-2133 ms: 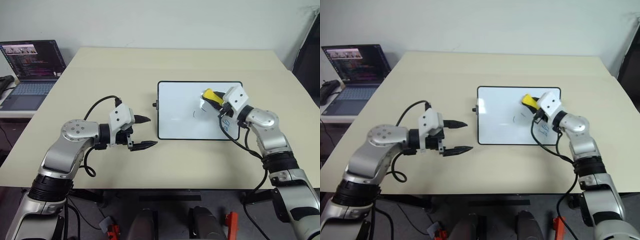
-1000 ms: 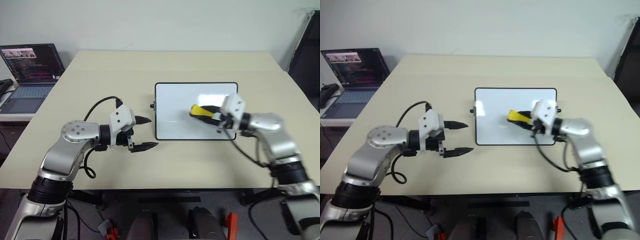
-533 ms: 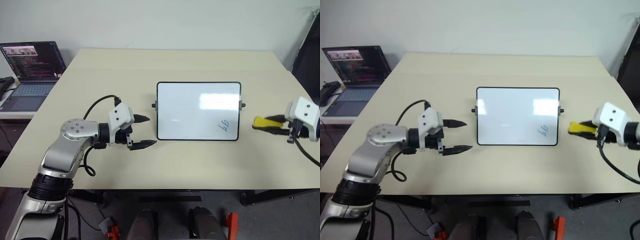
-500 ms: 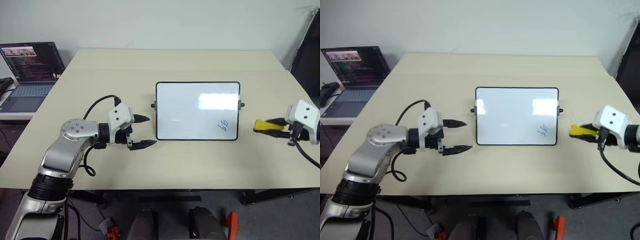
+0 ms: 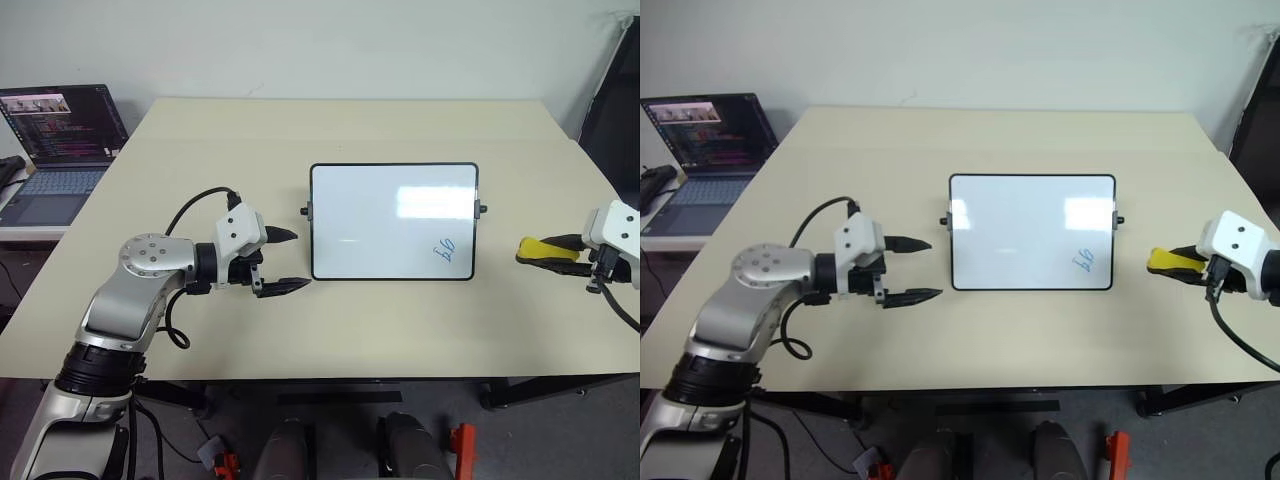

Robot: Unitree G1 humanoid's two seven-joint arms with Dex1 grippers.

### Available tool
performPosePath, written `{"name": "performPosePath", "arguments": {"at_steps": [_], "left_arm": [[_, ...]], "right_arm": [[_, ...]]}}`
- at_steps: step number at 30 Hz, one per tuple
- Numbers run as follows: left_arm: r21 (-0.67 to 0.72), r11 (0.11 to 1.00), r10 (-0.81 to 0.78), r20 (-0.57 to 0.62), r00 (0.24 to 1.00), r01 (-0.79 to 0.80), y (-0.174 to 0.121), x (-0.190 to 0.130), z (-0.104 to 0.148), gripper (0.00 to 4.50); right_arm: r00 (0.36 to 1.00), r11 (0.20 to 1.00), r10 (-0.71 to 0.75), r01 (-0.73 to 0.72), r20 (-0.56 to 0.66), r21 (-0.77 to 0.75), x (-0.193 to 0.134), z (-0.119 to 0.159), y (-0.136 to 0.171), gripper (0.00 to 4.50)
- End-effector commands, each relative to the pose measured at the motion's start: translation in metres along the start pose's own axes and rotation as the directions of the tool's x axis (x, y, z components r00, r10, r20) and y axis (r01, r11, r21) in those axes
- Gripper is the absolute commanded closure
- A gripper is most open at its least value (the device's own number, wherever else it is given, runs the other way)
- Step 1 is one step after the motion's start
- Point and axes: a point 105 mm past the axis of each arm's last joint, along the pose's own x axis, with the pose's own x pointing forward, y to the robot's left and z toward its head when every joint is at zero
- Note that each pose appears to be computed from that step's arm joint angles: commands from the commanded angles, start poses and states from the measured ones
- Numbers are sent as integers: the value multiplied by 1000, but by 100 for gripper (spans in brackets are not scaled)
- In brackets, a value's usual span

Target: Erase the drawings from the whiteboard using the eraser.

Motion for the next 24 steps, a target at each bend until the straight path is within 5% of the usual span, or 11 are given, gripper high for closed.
{"name": "performPosePath", "arguments": {"at_steps": [1, 24], "left_arm": [[51, 998, 22, 25, 999, -23, 3, -6, 12, 0], [56, 998, 22, 30, 999, -24, 3, -5, 13, 0]], "right_arm": [[999, 999, -32, 33, 25, -38, -5, 9, -9, 354], [987, 992, -94, 104, 127, -75, 4, 25, -23, 354]]}}
